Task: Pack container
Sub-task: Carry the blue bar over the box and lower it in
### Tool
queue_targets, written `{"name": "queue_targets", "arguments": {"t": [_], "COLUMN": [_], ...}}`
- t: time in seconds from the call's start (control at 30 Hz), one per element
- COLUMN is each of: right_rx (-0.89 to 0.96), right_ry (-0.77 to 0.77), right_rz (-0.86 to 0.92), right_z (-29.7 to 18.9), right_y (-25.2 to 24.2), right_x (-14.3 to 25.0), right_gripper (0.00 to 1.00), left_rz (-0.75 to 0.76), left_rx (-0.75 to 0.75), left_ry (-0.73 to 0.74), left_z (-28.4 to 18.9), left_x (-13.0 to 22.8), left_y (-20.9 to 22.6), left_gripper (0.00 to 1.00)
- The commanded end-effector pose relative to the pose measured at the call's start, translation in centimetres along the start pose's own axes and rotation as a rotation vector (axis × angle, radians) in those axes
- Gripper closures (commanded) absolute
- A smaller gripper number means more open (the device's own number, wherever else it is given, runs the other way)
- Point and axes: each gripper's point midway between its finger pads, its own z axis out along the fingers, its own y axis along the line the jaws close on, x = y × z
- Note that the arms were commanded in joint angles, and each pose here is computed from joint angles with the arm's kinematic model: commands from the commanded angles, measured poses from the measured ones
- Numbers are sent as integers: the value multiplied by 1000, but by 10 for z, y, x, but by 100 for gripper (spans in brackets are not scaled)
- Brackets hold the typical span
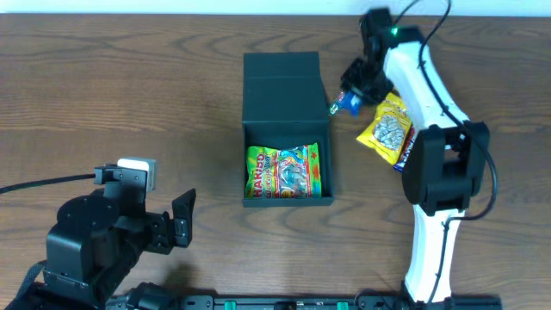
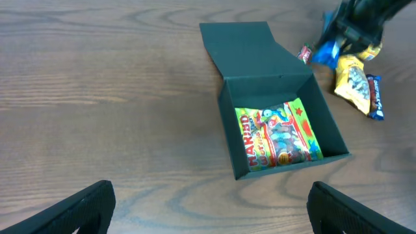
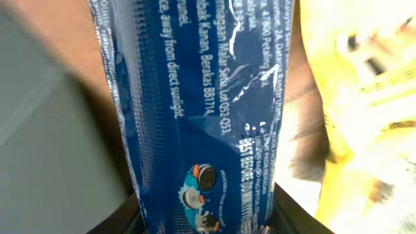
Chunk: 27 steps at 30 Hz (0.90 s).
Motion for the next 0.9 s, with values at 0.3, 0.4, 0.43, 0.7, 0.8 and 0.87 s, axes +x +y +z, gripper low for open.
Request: {"name": "queue_targets", "arguments": {"t": [0.3,0.4,0.43,0.7,0.8,0.87], "right_rx": [-124,-143,-156,-117,-54,-106], "right_ry": [-131,-156,-158,53,141,221], "right_rz": [-294,-570,-708,-1640,-1782,-1880], "right_z": [-108,-120,-123,-110,-99,-91], "right_y": [57,78,85,81,65,61], "right_x": [9,30,41,143,156,178], "right_gripper": [98,99,99,99,99,99], "left_rz": [0,0,0,0,1,16], "left_rx": [-36,-36,-36,-34,-34,-34], "left_ry": [-26,-26,-26,-34,-36,-35], "left_z": [-3,-3,-3,-3,-3,-3], "left_x": [-5,-5,-5,-7,-8,-8], "left_y": [6,6,6,6,6,6], "left_gripper": [5,5,5,5,5,5]}}
